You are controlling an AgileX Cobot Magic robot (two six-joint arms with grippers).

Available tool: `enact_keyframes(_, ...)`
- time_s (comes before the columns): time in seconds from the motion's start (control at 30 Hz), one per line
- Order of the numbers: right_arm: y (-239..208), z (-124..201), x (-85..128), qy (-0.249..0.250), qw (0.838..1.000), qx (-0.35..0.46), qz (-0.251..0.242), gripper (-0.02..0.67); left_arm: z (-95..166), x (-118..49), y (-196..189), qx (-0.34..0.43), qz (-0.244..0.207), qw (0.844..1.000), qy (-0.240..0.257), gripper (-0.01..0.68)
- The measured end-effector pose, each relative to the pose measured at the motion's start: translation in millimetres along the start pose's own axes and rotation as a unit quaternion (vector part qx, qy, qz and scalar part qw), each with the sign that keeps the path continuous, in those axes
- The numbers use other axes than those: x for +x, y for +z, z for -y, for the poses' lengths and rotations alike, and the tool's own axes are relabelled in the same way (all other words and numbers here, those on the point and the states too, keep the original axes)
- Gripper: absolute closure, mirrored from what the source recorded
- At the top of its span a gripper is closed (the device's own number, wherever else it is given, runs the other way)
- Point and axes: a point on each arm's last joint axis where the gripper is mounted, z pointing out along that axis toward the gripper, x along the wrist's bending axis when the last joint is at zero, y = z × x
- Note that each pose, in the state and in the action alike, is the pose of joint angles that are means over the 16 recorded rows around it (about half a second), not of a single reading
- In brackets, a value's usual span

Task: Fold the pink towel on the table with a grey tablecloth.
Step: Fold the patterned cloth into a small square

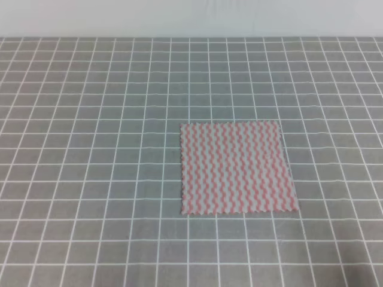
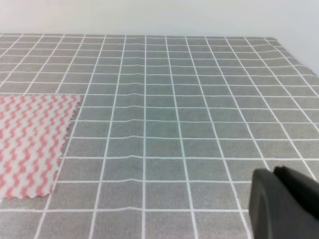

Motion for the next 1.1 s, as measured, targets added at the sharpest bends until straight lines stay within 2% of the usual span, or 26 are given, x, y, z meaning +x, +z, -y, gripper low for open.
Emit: enact_keyframes(1.1, 0.5, 1.4, -0.2, -0.002, 1.0, 0.001, 0.001, 0.666, -0.9, 0.0, 0.1, 0.004, 0.0, 1.0, 0.0, 0.674)
